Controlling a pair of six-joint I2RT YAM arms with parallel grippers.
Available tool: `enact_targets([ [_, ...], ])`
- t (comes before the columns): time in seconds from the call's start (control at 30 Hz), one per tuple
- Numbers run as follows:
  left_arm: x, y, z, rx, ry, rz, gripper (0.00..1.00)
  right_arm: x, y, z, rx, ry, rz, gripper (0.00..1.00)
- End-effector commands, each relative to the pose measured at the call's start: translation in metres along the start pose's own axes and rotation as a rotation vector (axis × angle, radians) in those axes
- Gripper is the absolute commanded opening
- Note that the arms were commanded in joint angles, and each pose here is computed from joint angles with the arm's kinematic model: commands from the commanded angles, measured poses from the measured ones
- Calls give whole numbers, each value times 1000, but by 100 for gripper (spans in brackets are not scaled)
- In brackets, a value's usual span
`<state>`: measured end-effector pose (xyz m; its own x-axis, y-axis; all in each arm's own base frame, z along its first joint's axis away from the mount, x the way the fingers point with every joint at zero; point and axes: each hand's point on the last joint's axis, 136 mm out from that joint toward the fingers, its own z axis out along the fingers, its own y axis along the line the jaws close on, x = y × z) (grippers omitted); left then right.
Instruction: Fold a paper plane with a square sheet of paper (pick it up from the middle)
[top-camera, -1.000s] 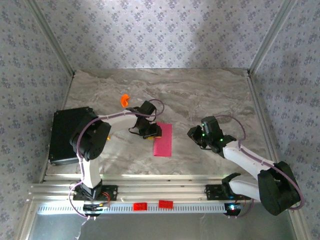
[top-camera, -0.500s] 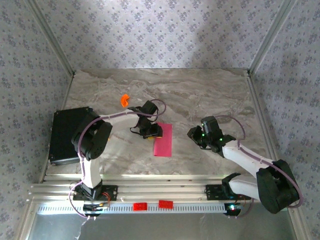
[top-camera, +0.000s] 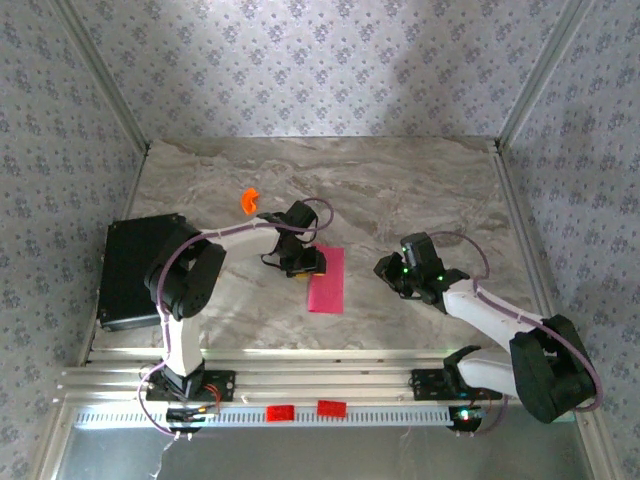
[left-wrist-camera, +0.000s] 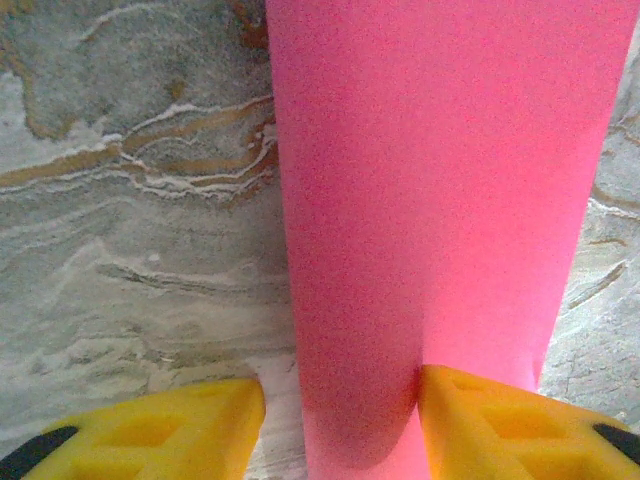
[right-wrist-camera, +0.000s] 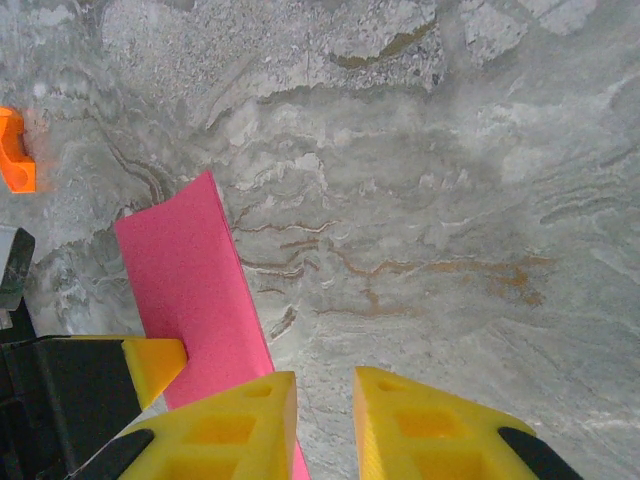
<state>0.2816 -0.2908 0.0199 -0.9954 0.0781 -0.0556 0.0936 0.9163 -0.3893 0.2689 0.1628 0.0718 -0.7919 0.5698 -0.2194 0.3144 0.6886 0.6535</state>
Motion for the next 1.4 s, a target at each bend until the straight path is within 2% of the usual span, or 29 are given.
enact_targets([
  [0.0,18,49,43,-176,63,-21,50,1,-3,1,10,10,11,24],
  [0.9,20,46,48,-174,75,45,51,5,-4,4,10,31,10,26],
  [1.37,23,53,50,-199,78,8,49,9,4,7,-9,56,-9,26],
])
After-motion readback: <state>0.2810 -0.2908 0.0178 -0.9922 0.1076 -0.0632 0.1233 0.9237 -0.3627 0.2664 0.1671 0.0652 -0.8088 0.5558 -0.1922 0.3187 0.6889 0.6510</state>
